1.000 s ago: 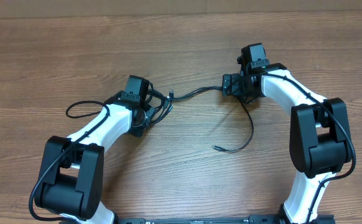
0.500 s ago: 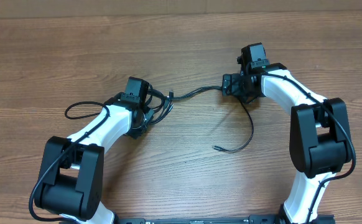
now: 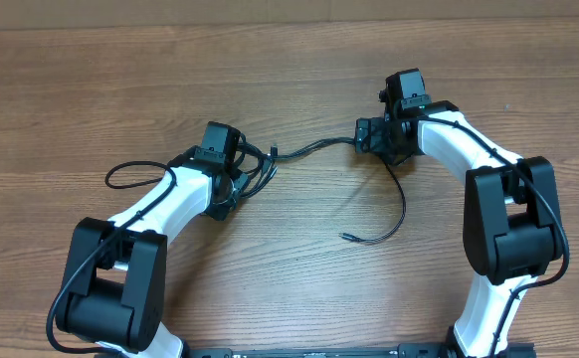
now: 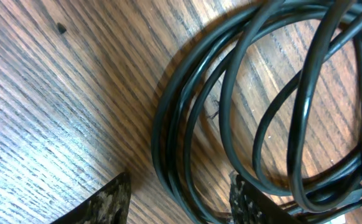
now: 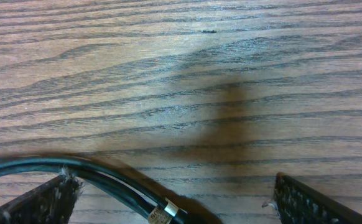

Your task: Untangle cables

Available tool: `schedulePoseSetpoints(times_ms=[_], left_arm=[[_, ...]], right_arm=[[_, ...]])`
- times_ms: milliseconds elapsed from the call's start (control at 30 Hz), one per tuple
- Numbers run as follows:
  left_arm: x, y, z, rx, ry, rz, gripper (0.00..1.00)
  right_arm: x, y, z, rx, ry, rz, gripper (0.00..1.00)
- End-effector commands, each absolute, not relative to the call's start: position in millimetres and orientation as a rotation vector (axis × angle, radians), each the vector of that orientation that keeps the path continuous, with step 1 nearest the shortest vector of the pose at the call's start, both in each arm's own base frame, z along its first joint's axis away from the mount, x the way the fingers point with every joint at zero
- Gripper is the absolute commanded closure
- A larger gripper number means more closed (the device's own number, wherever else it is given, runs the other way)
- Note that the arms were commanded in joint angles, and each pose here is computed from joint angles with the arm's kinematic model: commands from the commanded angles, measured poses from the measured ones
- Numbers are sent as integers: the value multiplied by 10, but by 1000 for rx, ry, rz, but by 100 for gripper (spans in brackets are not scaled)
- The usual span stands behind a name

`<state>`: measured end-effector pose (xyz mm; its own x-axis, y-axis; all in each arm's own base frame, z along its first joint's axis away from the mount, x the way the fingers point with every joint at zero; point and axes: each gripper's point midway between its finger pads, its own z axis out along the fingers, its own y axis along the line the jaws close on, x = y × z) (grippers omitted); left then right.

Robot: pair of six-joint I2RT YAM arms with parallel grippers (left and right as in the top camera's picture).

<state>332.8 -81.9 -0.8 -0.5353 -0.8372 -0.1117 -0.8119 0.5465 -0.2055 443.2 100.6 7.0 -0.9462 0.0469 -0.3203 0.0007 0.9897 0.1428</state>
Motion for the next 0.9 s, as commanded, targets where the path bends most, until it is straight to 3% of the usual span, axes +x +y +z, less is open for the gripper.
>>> schedulePoseSetpoints(times_ms=[0,267,467,867], left_arm=[[2825,-717,-490,-1494,2719,11,47],[2700,-654,-686,-1550,2772,68,44],[2589,-564,-725,-1620,2810,87,52],[2484,-276,-488,-1493,2935,317,42]], right_arm=[[4223,1110,-223,44,2901,283,0],[4222,1111,-224,44,2901,284,0],[4223,1111,-223,44,2901,284,0],[4200,1203,-208,33,2905,364,0]])
